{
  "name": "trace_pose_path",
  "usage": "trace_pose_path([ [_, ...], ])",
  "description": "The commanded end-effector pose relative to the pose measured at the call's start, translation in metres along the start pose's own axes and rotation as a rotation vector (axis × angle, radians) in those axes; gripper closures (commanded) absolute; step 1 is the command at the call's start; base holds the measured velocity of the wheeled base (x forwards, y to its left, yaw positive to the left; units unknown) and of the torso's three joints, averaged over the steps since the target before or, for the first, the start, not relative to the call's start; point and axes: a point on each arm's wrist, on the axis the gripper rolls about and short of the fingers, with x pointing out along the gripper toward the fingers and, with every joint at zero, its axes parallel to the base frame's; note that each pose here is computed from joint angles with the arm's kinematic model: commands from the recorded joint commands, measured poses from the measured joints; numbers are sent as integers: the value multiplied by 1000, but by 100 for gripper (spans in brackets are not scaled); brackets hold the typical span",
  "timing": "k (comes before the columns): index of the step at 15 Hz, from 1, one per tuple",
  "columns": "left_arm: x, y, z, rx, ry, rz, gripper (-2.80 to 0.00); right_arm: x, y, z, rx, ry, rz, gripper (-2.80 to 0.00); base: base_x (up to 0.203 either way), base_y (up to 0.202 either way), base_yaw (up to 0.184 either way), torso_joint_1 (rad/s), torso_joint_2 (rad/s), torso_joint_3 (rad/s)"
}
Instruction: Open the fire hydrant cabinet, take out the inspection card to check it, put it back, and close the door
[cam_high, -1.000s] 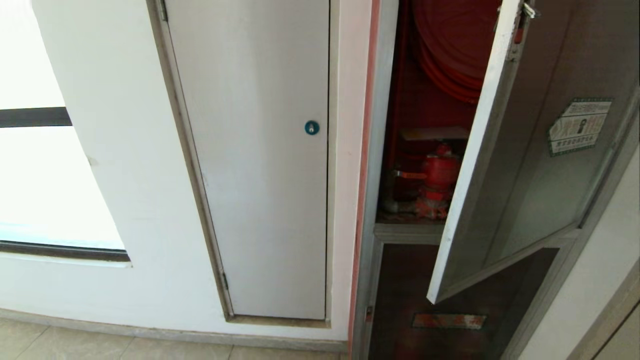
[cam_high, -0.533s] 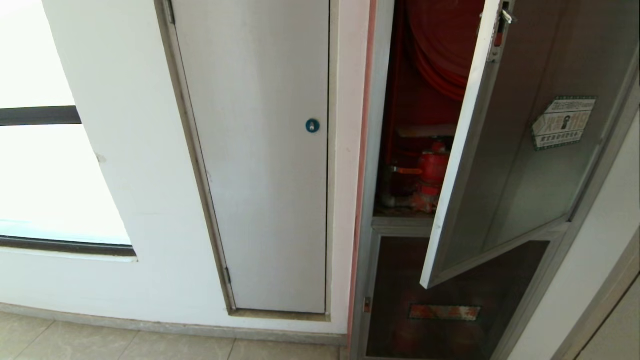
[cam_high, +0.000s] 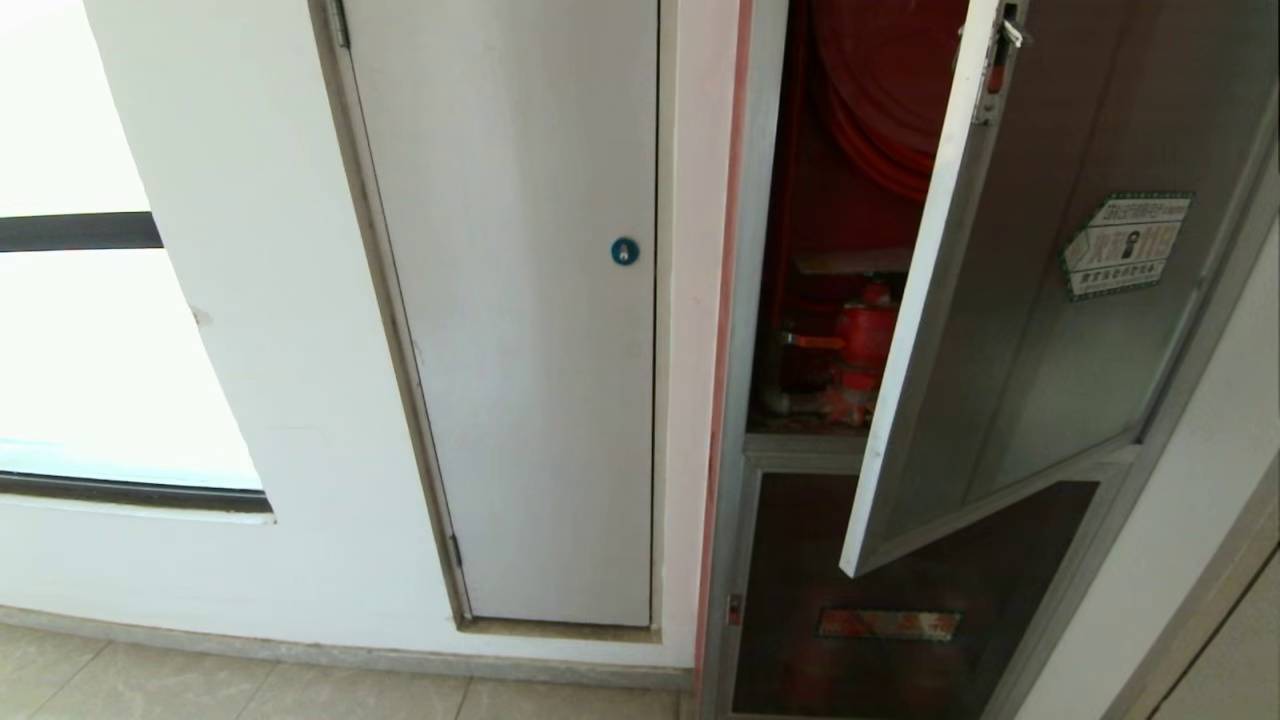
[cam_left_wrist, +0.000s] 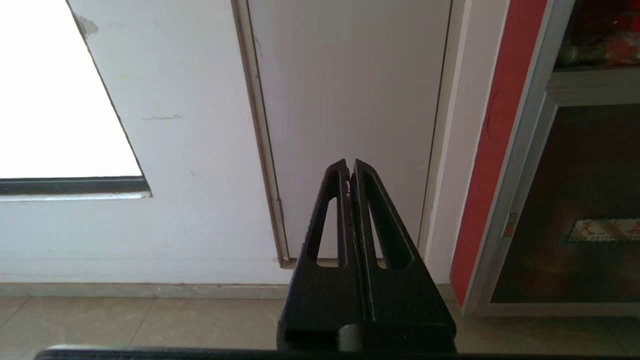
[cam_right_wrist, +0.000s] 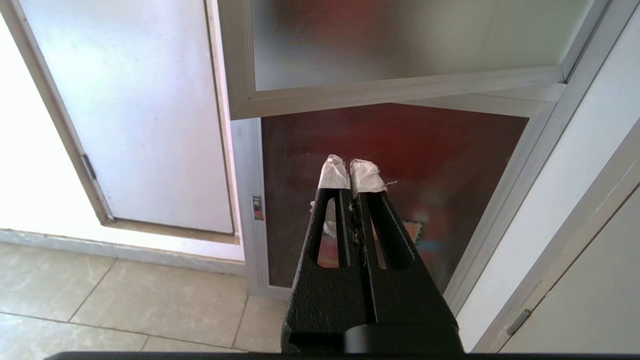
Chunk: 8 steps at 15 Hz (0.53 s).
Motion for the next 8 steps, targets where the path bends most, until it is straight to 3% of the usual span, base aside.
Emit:
trace_pose_path([
  [1, 2, 0, -8, -1, 28, -2, 0, 0, 0, 0, 0, 1, 1, 0, 0, 0, 0, 0, 0, 0],
  [4, 2, 0, -8, -1, 30, -1, 0, 0, 0, 0, 2, 1, 1, 0, 0, 0, 0, 0, 0, 0],
  [8, 2, 0, -8, -1, 29, -2, 0, 0, 0, 1, 61, 2, -21, 0, 0, 0, 0, 0, 0, 0],
])
